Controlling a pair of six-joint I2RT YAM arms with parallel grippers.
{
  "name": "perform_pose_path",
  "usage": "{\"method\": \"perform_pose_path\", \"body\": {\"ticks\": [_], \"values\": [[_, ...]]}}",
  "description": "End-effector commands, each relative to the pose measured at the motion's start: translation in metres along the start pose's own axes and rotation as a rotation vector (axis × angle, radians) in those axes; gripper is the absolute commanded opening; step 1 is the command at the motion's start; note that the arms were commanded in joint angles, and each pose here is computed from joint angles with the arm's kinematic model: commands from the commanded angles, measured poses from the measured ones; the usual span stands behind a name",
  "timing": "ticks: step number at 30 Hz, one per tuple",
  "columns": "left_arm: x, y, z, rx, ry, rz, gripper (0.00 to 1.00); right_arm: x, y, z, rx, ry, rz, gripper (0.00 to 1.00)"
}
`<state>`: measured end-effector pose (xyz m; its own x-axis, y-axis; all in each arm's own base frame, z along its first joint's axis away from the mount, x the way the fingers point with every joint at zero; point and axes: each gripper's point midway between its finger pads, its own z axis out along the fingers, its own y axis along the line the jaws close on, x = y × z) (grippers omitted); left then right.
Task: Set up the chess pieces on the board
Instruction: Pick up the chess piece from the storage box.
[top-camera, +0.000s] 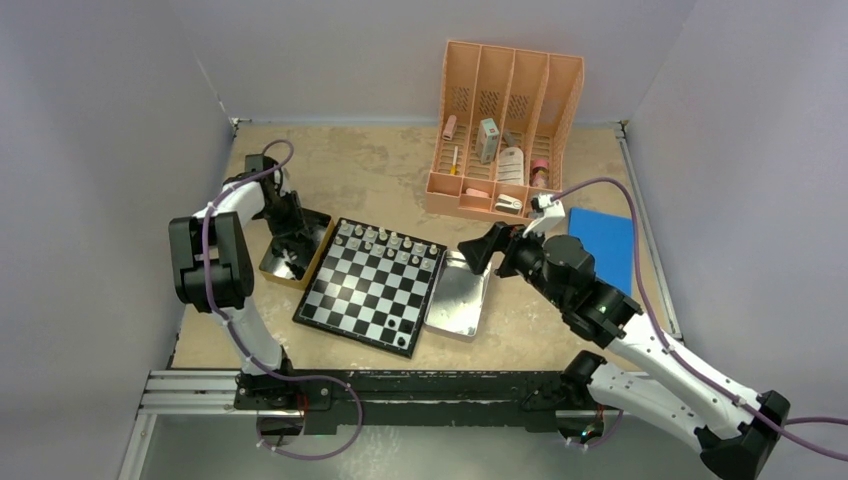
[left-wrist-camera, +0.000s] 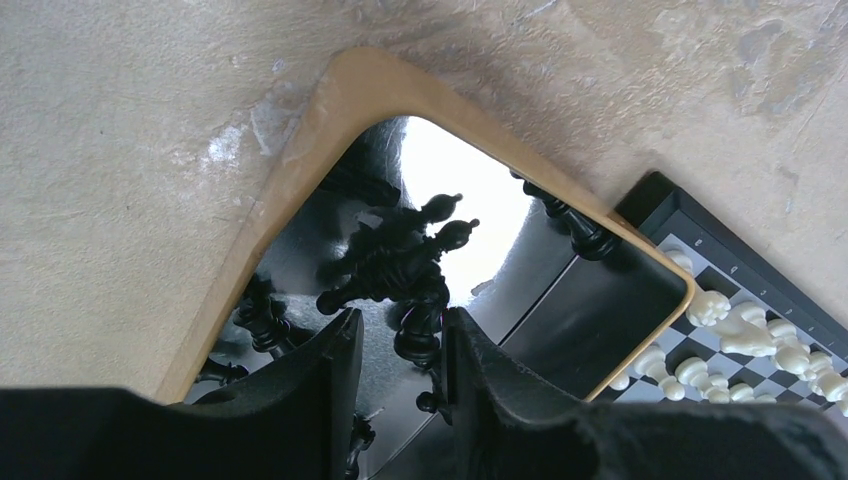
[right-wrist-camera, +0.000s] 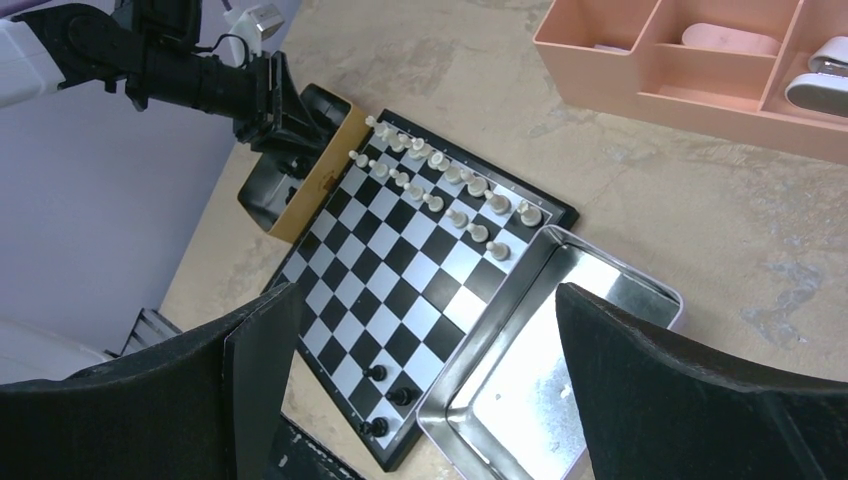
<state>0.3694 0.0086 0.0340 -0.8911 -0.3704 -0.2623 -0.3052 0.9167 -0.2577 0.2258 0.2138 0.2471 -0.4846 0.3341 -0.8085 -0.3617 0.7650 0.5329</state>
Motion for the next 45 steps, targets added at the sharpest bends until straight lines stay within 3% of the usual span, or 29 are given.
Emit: {"method": "perform_pose_path", "body": {"ticks": [1, 12, 18, 26, 45], "values": [[-0.016, -0.004, -0.005, 0.021, -0.038, 0.030, 0.35, -0.016, 0.008, -0.006, -0.023, -0.044, -0.006, 0.99], [-0.035, -0.001, -0.033, -0.030, -0.141, 0.056, 0.35, -0.019, 0.009, -0.003, -0.027, -0.056, -0.028, 0.99], [-0.046, -0.012, -0.041, 0.022, -0.173, 0.114, 0.37, -0.019, 0.008, -0.004, -0.026, -0.058, -0.025, 0.99], [-0.047, 0.000, -0.025, -0.036, -0.120, 0.135, 0.39, -0.020, 0.009, -0.010, -0.029, -0.056, -0.034, 0.99], [-0.025, -0.012, -0.004, 0.040, -0.011, 0.156, 0.39, -0.022, 0.008, -0.009, -0.022, -0.065, -0.030, 0.99]]}}
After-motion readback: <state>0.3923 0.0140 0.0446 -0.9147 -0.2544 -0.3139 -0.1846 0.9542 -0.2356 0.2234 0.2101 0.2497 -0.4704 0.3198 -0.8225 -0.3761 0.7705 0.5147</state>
